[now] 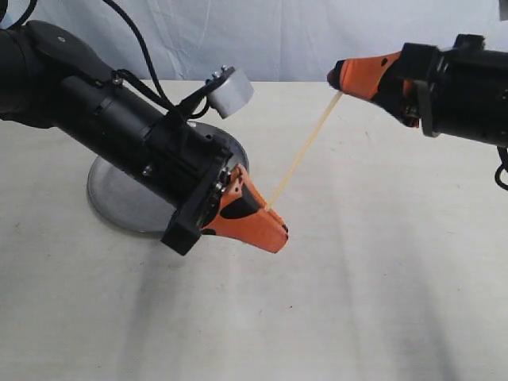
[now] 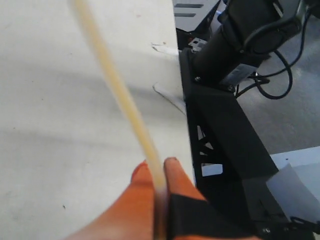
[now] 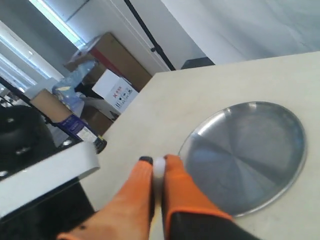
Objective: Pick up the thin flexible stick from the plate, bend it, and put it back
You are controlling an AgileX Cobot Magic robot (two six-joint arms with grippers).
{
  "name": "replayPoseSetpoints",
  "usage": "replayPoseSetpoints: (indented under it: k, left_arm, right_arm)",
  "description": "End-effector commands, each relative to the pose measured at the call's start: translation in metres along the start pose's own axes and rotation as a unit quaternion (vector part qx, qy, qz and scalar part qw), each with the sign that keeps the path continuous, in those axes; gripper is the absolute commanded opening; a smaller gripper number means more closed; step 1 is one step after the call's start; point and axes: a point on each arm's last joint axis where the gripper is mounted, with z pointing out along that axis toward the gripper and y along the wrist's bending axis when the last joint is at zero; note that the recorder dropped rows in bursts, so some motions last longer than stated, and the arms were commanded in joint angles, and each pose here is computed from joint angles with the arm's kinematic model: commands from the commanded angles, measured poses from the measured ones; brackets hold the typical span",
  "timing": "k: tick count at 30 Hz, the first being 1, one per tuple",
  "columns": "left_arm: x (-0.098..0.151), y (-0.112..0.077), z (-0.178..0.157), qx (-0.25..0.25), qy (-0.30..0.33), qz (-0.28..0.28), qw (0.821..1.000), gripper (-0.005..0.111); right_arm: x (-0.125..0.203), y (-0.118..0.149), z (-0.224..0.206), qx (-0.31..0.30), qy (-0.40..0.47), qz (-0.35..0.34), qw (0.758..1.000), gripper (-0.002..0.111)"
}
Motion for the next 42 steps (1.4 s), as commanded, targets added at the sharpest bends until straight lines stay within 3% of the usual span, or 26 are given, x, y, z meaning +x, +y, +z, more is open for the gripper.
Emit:
replayPoseSetpoints:
  k: [1,9,23,42]
  left_arm:
    - [-0.013,-0.003,-0.002,0.005,-0.054,-0.002,0.999,0.0]
    - [-0.018,-0.004,-0.003,0.007,-0.086,0.054,0.995,0.0]
    - [-0.034,-0.004,-0.008,-0.012,-0.173,0.129,0.976,0.0]
    - [-0.037,0.011,-0.03,-0.061,-0.23,0.114,0.965,0.0]
  right_arm:
    - [0.016,-0.004,0.014,0.006,0.05,-0.031,0.998,-0.001]
    - [0.021,-0.014,0.021,0.03,0.063,-0.046,0.996,-0.001]
    - [0.039,-0.032,0.039,-0.009,0.114,-0.028,0.993,-0.001]
    - [0.045,-0.028,0.042,-0.06,0.134,-0.015,0.989,-0.001]
